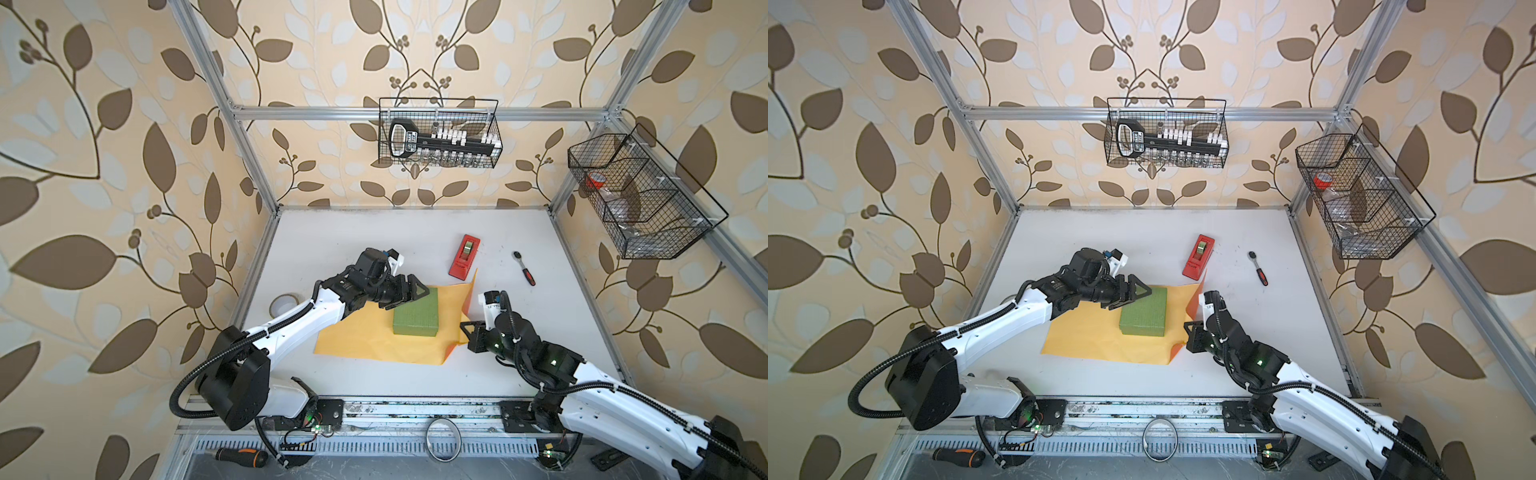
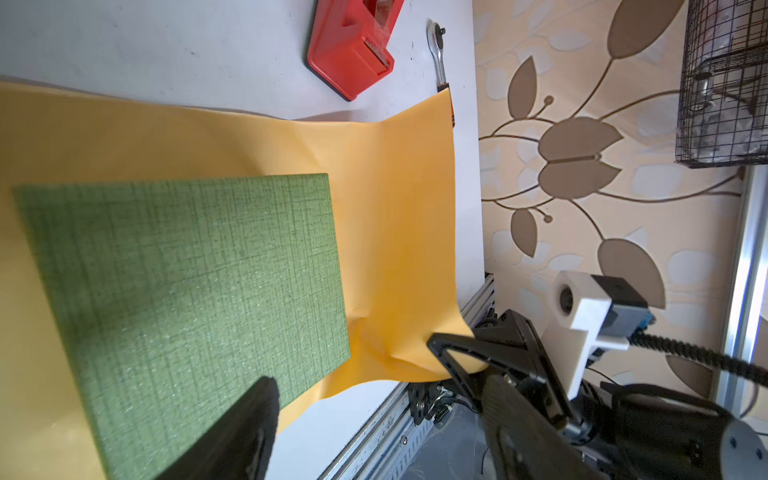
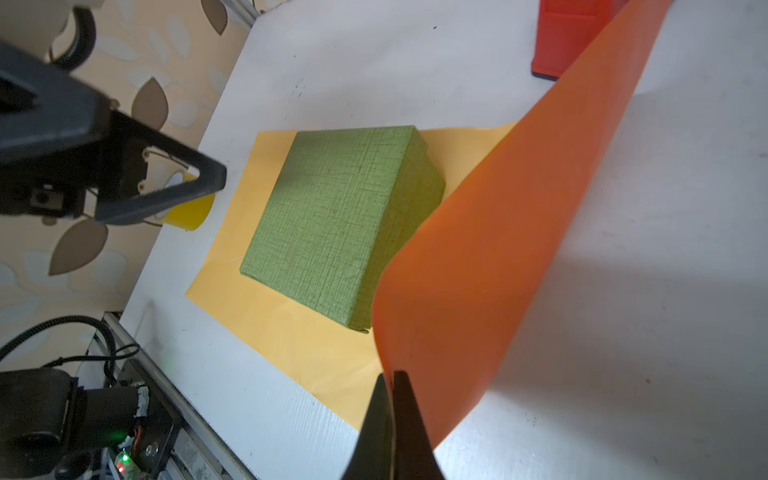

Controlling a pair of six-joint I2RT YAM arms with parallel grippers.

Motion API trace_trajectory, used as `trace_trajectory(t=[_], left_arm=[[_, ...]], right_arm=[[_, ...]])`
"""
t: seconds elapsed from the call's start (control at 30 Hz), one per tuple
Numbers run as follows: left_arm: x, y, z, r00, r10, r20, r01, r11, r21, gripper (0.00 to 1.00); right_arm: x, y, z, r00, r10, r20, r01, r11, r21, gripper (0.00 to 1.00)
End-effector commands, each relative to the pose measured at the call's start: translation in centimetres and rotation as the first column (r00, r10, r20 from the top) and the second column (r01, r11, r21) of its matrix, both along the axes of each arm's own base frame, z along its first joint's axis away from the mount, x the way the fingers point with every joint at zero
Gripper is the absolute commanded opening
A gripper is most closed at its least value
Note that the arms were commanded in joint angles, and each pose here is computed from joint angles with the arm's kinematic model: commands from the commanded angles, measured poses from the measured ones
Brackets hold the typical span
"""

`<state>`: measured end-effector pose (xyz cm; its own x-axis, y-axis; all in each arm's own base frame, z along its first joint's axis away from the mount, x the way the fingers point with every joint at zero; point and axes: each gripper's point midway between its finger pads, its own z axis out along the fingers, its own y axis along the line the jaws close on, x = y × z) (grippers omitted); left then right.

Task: Wrap the gift box in paper
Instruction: 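Fold the paper over the box with the right gripper while the left reaches above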

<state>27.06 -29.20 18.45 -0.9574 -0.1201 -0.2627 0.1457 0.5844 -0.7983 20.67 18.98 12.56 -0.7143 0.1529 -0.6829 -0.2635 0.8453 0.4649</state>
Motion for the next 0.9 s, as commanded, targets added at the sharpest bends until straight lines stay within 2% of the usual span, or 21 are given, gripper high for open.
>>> trace_trajectory(t=[0.0,0.3,0.43,0.67,0.87], left_arm=[[-0.1,-2.0,2.6,0.998,-0.059,0.024,0.061,0.996,-0.059,0.79],[0.1,-4.9,0.5,0.992,-0.121,-0.022,0.120,0.992,-0.023,0.79],[0.8,-5.0,-0.1,0.993,-0.119,-0.004,0.119,0.992,0.041,0.77],[1.9,-5.8,-1.7,0.989,-0.146,-0.019,0.147,0.981,0.123,0.61],[2.9,-6.2,-1.9,0.987,-0.163,-0.001,0.160,0.972,0.174,0.40]], right_arm=[[1.1,2.7,3.9,0.990,0.042,0.136,-0.046,0.999,0.022,0.01],[1.1,5.4,3.3,0.986,0.086,0.140,-0.088,0.996,0.010,0.00],[1.0,5.9,2.7,0.987,0.096,0.128,-0.098,0.995,0.011,0.00],[0.8,6.2,2.2,0.988,0.103,0.119,-0.105,0.994,0.012,0.00],[0.7,6.4,1.9,0.987,0.112,0.111,-0.113,0.994,0.005,0.00]])
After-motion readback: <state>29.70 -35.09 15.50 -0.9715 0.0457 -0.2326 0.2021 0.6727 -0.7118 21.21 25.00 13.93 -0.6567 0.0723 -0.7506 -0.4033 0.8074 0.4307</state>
